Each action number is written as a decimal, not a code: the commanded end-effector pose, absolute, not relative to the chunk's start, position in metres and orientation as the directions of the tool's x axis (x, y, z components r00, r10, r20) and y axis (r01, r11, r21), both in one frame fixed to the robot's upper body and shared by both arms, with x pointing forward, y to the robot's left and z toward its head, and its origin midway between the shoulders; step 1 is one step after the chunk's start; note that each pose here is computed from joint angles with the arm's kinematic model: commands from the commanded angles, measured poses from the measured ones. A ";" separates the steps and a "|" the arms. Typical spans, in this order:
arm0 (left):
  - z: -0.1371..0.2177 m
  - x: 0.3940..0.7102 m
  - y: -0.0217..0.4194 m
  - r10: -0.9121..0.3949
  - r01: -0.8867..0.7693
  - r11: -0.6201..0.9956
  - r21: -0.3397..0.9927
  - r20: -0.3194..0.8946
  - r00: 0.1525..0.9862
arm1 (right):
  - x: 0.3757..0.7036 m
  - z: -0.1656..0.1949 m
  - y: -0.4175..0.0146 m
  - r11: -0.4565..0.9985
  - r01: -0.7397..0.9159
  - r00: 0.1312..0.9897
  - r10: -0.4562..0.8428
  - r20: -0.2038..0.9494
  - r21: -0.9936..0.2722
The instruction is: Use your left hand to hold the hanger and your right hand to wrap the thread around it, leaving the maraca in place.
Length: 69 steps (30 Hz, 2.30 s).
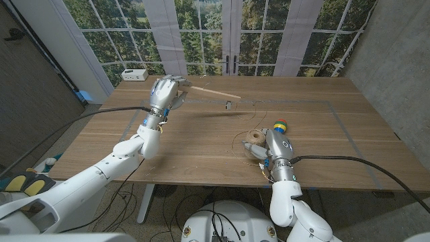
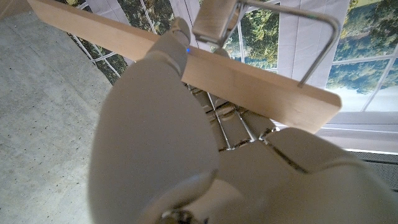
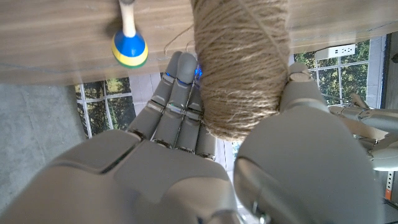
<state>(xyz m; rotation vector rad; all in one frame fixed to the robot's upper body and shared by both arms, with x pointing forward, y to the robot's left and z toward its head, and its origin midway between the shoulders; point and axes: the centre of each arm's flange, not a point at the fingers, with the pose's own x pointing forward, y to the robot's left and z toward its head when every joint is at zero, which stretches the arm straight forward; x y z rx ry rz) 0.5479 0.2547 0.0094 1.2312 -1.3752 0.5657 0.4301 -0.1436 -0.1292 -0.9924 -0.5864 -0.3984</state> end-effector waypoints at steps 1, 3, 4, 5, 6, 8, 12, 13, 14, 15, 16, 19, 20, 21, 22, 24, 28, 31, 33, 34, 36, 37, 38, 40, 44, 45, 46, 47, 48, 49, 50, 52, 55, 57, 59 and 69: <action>0.005 0.549 0.258 -0.324 -0.888 0.335 0.316 0.923 0.206 | 0.426 -0.090 -0.161 0.474 0.655 0.697 -0.080 0.713 -0.588; 0.005 0.550 0.259 -0.324 -0.884 0.338 0.323 0.922 0.213 | 0.425 -0.083 -0.164 0.480 0.673 0.677 -0.094 0.730 -0.563; 0.005 0.550 0.259 -0.324 -0.886 0.335 0.319 0.923 0.210 | 0.425 -0.080 -0.166 0.493 0.676 0.669 -0.100 0.736 -0.548; 0.005 0.551 0.259 -0.321 -0.885 0.339 0.319 0.924 0.210 | 0.426 -0.077 -0.167 0.502 0.680 0.661 -0.104 0.743 -0.535; 0.005 0.551 0.259 -0.318 -0.885 0.339 0.318 0.924 0.210 | 0.426 -0.075 -0.168 0.514 0.682 0.654 -0.112 0.748 -0.520; 0.005 0.552 0.260 -0.313 -0.885 0.341 0.318 0.926 0.212 | 0.428 -0.071 -0.171 0.562 0.673 0.645 -0.126 0.754 -0.481; 0.003 0.552 0.260 -0.311 -0.885 0.338 0.321 0.925 0.217 | 0.432 -0.064 -0.172 0.631 0.654 0.629 -0.146 0.764 -0.418; 0.003 0.552 0.260 -0.310 -0.884 0.338 0.324 0.925 0.220 | 0.433 -0.063 -0.172 0.651 0.642 0.630 -0.148 0.763 -0.404; 0.003 0.553 0.261 -0.310 -0.885 0.336 0.323 0.925 0.220 | 0.435 -0.061 -0.172 0.670 0.631 0.630 -0.148 0.762 -0.391; 0.002 0.553 0.261 -0.307 -0.886 0.338 0.318 0.927 0.216 | 0.436 -0.060 -0.172 0.683 0.623 0.628 -0.148 0.764 -0.380; 0.002 0.553 0.261 -0.305 -0.883 0.340 0.322 0.927 0.220 | 0.438 -0.059 -0.171 0.690 0.620 0.626 -0.148 0.766 -0.373; 0.002 0.553 0.261 -0.306 -0.884 0.340 0.322 0.926 0.220 | 0.441 -0.056 -0.170 0.709 0.617 0.613 -0.161 0.773 -0.342; 0.003 0.553 0.261 -0.306 -0.883 0.339 0.324 0.926 0.222 | 0.442 -0.055 -0.169 0.716 0.614 0.611 -0.166 0.774 -0.331; 0.003 0.553 0.261 -0.306 -0.884 0.341 0.321 0.927 0.219 | 0.443 -0.054 -0.169 0.722 0.613 0.606 -0.168 0.777 -0.322; 0.003 0.553 0.261 -0.305 -0.883 0.343 0.321 0.927 0.218 | 0.444 -0.052 -0.169 0.727 0.613 0.601 -0.174 0.780 -0.310; 0.003 0.553 0.260 -0.304 -0.882 0.348 0.318 0.928 0.215 | 0.447 -0.049 -0.169 0.740 0.605 0.596 -0.176 0.783 -0.294; 0.004 0.553 0.258 -0.308 -0.882 0.347 0.320 0.927 0.215 | 0.450 -0.040 -0.169 0.745 0.612 0.577 -0.192 0.794 -0.265; 0.004 0.552 0.257 -0.307 -0.881 0.353 0.315 0.929 0.209 | 0.454 -0.032 -0.169 0.747 0.619 0.562 -0.208 0.800 -0.240; 0.004 0.552 0.256 -0.307 -0.881 0.354 0.314 0.929 0.207 | 0.456 -0.026 -0.170 0.744 0.628 0.551 -0.217 0.805 -0.229; 0.004 0.551 0.256 -0.308 -0.881 0.357 0.312 0.929 0.204 | 0.457 -0.023 -0.170 0.738 0.638 0.544 -0.230 0.807 -0.220; 0.004 0.550 0.256 -0.306 -0.882 0.355 0.308 0.930 0.201 | 0.458 -0.017 -0.170 0.729 0.651 0.533 -0.239 0.812 -0.213; 0.004 0.550 0.256 -0.302 -0.881 0.360 0.307 0.932 0.201 | 0.459 -0.014 -0.170 0.728 0.654 0.526 -0.244 0.815 -0.205; 0.004 0.550 0.256 -0.297 -0.879 0.367 0.303 0.934 0.198 | 0.459 -0.010 -0.170 0.724 0.659 0.520 -0.242 0.819 -0.204; 0.003 0.548 0.253 -0.297 -0.874 0.379 0.303 0.935 0.195 | 0.461 -0.001 -0.170 0.704 0.680 0.498 -0.242 0.833 -0.203; 0.003 0.547 0.251 -0.304 -0.874 0.380 0.304 0.933 0.192 | 0.463 0.011 -0.166 0.674 0.709 0.471 -0.234 0.850 -0.207; 0.003 0.547 0.251 -0.304 -0.874 0.380 0.304 0.933 0.192 | 0.463 0.011 -0.166 0.674 0.709 0.471 -0.234 0.850 -0.207; 0.003 0.545 0.250 -0.301 -0.874 0.384 0.299 0.935 0.188 | 0.465 0.017 -0.164 0.655 0.724 0.460 -0.224 0.859 -0.217; 0.003 0.545 0.250 -0.299 -0.869 0.392 0.302 0.935 0.190 | 0.466 0.020 -0.163 0.643 0.734 0.453 -0.223 0.863 -0.219; 0.003 0.544 0.249 -0.293 -0.863 0.403 0.305 0.936 0.194 | 0.467 0.022 -0.161 0.629 0.746 0.443 -0.222 0.869 -0.220; 0.003 0.544 0.249 -0.293 -0.863 0.403 0.305 0.936 0.194 | 0.467 0.023 -0.161 0.628 0.746 0.443 -0.222 0.869 -0.220; 0.003 0.543 0.248 -0.297 -0.862 0.405 0.304 0.936 0.191 | 0.469 0.028 -0.159 0.607 0.762 0.429 -0.213 0.878 -0.225; 0.003 0.543 0.247 -0.299 -0.852 0.418 0.314 0.934 0.198 | 0.470 0.033 -0.156 0.584 0.779 0.415 -0.208 0.886 -0.228; 0.003 0.541 0.245 -0.305 -0.838 0.435 0.329 0.930 0.206 | 0.473 0.041 -0.153 0.558 0.798 0.396 -0.198 0.896 -0.229; 0.003 0.538 0.244 -0.303 -0.840 0.439 0.319 0.932 0.196 | 0.474 0.046 -0.151 0.541 0.809 0.384 -0.192 0.903 -0.229; 0.004 0.537 0.244 -0.297 -0.821 0.470 0.323 0.934 0.198 | 0.476 0.051 -0.150 0.529 0.818 0.374 -0.186 0.909 -0.228; 0.012 0.537 0.245 -0.264 -0.720 0.581 0.380 0.925 0.275 | 0.483 0.077 -0.144 0.421 0.878 0.315 -0.144 0.938 -0.230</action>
